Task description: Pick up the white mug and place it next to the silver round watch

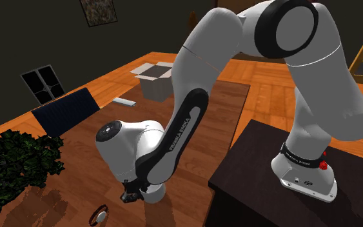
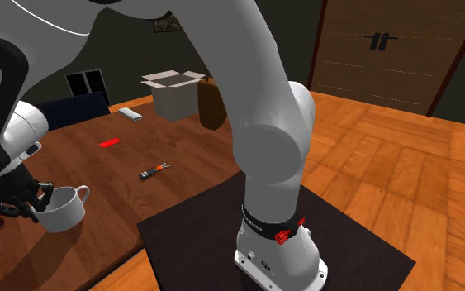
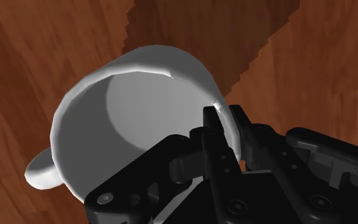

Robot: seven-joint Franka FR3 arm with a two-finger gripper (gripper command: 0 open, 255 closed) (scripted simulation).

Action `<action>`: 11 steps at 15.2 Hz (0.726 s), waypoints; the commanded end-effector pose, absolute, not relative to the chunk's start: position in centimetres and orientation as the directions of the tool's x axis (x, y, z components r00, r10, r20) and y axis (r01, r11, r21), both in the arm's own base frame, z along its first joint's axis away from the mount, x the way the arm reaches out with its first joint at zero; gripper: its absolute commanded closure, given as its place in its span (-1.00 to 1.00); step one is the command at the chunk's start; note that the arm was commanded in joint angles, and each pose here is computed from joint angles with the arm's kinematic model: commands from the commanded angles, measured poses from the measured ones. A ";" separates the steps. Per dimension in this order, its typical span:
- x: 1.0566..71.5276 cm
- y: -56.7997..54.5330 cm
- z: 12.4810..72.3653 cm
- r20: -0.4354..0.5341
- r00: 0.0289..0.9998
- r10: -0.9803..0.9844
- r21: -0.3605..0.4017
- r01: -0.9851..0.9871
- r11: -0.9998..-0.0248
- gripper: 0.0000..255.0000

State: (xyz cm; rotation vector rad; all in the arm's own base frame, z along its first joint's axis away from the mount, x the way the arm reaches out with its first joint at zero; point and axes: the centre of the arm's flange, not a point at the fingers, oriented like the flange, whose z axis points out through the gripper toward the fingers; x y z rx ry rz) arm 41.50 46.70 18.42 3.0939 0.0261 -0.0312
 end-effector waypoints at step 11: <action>41.5 46.8 17.9 -0.020 1.000 0.016 0.047 0.017 -0.999 -1.00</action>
